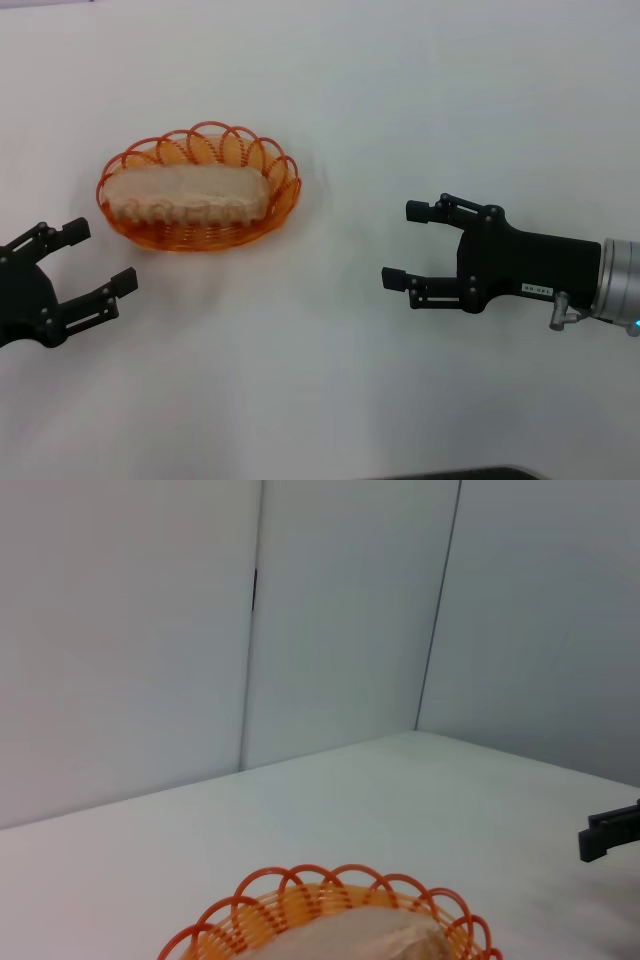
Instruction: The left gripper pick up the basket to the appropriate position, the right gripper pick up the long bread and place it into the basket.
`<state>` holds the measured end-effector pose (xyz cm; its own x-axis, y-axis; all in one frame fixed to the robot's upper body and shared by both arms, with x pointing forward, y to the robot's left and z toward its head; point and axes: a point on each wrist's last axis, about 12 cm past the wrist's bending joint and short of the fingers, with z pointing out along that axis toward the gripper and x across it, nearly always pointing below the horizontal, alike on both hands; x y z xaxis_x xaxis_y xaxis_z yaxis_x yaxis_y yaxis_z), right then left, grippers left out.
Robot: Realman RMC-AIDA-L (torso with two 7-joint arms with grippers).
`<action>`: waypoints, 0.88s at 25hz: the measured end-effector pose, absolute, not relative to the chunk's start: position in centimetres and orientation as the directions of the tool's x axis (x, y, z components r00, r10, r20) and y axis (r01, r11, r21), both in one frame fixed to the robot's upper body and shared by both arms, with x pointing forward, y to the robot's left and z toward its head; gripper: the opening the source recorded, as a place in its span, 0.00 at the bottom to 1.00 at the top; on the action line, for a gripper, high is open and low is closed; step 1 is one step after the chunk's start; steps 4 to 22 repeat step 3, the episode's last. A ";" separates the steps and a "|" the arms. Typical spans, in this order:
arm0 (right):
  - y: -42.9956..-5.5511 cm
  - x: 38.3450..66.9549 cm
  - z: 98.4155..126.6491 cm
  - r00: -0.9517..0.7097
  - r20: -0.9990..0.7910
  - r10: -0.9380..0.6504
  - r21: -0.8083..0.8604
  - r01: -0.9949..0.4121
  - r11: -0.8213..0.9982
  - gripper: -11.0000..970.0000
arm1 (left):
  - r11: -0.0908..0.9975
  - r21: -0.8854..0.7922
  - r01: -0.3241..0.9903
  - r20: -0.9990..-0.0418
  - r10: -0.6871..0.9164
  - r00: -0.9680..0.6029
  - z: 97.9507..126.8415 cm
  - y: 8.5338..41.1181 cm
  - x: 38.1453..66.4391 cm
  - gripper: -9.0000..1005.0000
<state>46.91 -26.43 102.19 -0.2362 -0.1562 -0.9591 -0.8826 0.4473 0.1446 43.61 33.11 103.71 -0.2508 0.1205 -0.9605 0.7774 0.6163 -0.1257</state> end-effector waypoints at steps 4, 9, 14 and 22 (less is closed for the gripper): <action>-26.4 46.7 102.0 -0.243 -0.958 -0.153 0.152 -0.881 0.447 0.97 | 0.625 -0.129 0.770 -0.958 0.121 -0.258 103.5 33.1 43.6 0.86; -26.4 46.7 102.0 -0.243 -0.958 -0.153 0.152 -0.881 0.447 0.97 | 0.625 -0.129 0.770 -0.958 0.121 -0.258 103.5 33.1 43.6 0.86; -26.4 46.7 102.0 -0.243 -0.958 -0.153 0.152 -0.881 0.447 0.97 | 0.625 -0.129 0.770 -0.958 0.121 -0.258 103.5 33.1 43.6 0.86; -26.4 46.7 102.0 -0.243 -0.958 -0.153 0.152 -0.881 0.447 0.97 | 0.625 -0.129 0.770 -0.958 0.121 -0.258 103.5 33.1 43.6 0.86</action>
